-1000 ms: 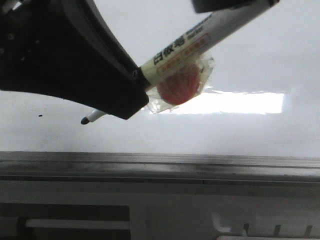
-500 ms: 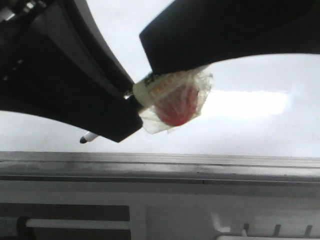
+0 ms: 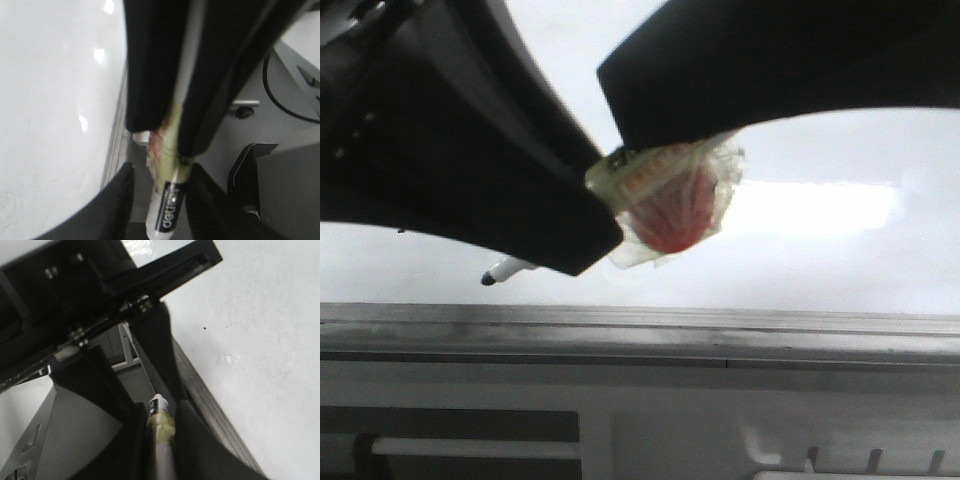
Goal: Write number 6 on whiteboard
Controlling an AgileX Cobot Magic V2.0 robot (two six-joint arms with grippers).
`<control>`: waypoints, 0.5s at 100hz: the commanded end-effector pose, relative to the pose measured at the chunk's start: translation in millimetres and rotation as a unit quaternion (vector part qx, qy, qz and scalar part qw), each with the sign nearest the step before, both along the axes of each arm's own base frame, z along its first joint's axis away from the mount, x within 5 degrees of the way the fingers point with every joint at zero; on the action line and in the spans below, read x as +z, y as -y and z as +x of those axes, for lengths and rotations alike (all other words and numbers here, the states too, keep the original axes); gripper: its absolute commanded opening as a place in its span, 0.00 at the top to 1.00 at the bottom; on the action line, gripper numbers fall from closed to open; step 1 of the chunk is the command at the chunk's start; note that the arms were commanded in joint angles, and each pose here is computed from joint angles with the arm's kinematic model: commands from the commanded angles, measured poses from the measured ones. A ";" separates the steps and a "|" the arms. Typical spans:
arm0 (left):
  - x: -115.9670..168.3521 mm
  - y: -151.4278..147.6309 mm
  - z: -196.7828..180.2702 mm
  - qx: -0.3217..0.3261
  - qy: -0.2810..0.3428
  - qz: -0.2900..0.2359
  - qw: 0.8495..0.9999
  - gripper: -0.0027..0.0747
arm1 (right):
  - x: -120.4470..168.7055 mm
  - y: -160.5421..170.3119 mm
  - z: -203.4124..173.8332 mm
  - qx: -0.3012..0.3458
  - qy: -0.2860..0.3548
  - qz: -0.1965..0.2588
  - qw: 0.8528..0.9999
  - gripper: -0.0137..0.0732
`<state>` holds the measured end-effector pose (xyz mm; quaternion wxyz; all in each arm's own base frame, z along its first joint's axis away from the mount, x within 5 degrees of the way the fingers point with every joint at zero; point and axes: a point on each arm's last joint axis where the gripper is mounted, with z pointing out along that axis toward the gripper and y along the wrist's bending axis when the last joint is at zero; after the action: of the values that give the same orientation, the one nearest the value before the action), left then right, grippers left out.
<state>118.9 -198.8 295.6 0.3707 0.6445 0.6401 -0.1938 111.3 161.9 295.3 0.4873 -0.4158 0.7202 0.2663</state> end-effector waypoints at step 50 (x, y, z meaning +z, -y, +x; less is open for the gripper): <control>102.8 -109.8 -40.1 0.200 0.126 -0.340 0.910 0.53 | 45.2 59.6 10.3 -0.111 0.168 0.001 0.980 0.91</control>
<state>85.4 -109.5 387.5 0.6295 0.4265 0.6068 -0.2316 119.8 114.7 322.3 0.5836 -0.3816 0.6944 0.1778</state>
